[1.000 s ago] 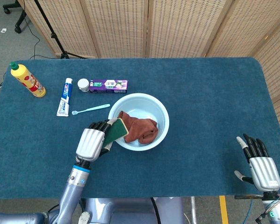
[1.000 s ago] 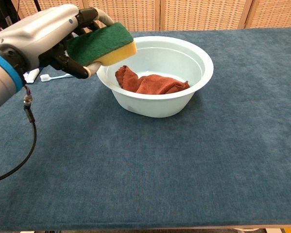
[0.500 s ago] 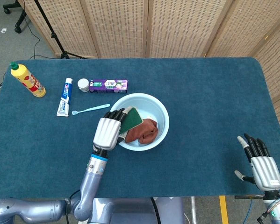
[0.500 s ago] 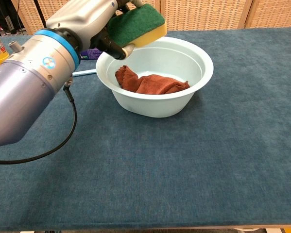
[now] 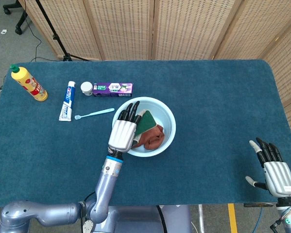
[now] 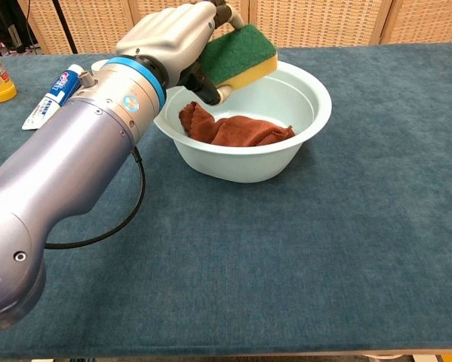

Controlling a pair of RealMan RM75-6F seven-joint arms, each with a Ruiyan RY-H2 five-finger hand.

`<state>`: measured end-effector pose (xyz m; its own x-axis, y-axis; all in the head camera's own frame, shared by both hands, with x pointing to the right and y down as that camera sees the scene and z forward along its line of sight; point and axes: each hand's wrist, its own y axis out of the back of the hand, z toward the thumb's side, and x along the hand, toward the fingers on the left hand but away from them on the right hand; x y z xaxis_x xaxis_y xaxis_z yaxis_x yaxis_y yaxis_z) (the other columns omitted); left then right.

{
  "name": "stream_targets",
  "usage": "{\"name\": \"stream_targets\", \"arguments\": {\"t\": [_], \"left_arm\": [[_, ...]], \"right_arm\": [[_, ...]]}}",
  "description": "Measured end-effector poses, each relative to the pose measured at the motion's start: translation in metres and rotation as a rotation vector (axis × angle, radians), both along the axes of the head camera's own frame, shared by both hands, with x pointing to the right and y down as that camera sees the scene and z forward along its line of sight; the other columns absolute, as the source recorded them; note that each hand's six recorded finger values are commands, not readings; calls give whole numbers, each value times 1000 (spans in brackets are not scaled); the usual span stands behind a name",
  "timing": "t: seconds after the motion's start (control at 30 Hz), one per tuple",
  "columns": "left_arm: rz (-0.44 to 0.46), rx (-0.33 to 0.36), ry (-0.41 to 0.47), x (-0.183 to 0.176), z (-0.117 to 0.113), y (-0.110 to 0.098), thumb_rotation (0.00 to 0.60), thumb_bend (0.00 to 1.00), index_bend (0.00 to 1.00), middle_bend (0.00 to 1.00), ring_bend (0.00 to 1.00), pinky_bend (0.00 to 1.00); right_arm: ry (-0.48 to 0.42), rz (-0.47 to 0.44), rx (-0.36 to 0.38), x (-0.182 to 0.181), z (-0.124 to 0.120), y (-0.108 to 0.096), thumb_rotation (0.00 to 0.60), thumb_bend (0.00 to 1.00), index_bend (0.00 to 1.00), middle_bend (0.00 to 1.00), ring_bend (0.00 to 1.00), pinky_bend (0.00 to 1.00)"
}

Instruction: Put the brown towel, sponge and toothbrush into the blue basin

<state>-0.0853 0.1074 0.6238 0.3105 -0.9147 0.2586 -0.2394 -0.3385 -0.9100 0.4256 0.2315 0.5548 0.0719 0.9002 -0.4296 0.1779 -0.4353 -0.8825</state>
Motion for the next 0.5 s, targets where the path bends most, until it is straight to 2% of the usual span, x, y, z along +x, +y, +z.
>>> {"name": "stream_targets", "arguments": {"t": [0.17, 0.5], "left_arm": [[11, -8, -47, -6, 4, -1, 600, 297, 87, 0, 0, 1], [10, -21, -79, -17, 5, -3, 600, 290, 84, 0, 0, 0]], "right_arm": [[2, -6, 0, -2, 0, 1, 600, 105, 11, 0, 0, 0], [6, -9, 1, -3, 0, 1, 600, 105, 11, 0, 0, 0]]}}
